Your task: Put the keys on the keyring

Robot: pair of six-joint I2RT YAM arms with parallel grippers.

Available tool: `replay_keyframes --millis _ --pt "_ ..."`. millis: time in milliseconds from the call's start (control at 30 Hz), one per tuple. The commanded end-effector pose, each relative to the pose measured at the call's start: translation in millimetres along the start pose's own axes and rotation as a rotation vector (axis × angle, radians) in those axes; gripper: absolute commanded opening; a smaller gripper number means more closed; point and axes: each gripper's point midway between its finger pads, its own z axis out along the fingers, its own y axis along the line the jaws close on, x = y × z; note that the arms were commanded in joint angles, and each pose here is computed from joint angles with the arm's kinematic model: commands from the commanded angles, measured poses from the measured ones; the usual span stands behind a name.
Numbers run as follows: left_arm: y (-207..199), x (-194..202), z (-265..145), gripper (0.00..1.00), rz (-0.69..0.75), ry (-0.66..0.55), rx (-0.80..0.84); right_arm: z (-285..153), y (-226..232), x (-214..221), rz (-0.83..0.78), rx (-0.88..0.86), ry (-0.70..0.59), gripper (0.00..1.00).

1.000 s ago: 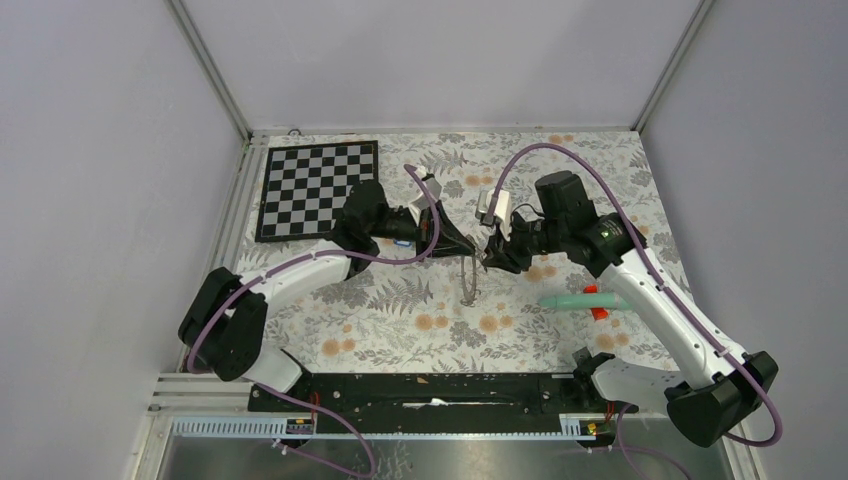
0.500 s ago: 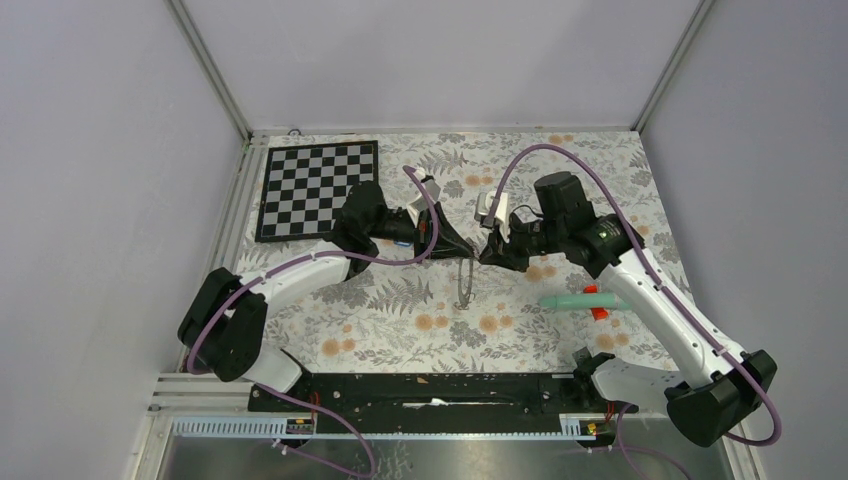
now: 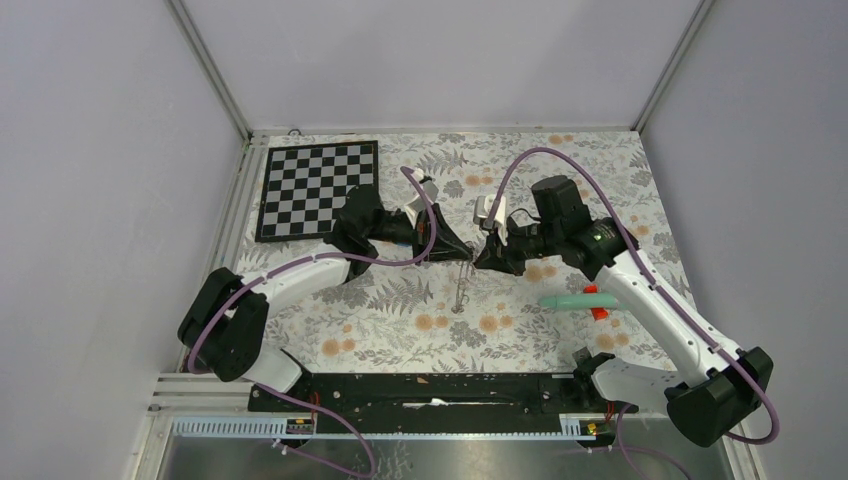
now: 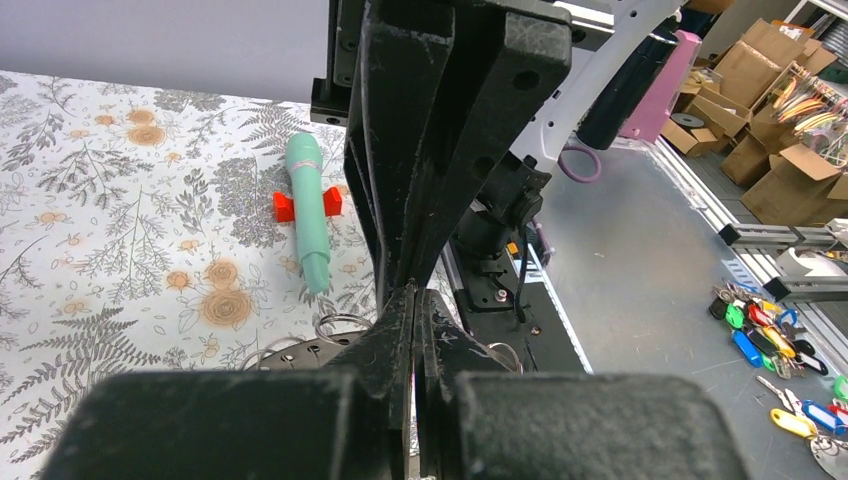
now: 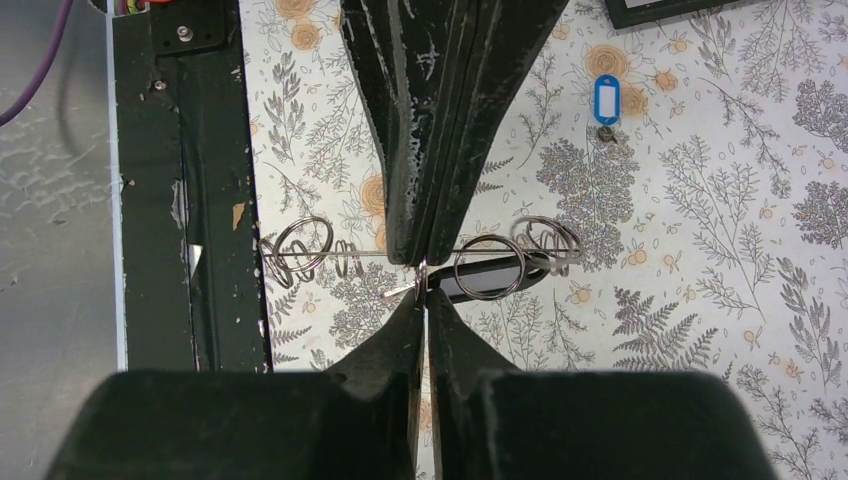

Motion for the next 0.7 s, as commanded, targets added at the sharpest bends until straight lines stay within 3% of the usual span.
replay_keyframes --millis 0,233,667 --pt "-14.1 -22.5 -0.7 0.0 0.115 -0.048 0.042 -1.1 0.2 -11.0 -0.016 0.01 -0.038 0.13" --pt "-13.7 -19.6 -1.0 0.0 0.106 -0.045 0.042 -18.7 -1.9 -28.3 -0.066 0.065 -0.057 0.31" --pt "-12.6 -19.6 -0.5 0.0 0.092 -0.049 0.038 -18.1 0.3 -36.9 -0.068 0.035 -0.08 0.31"
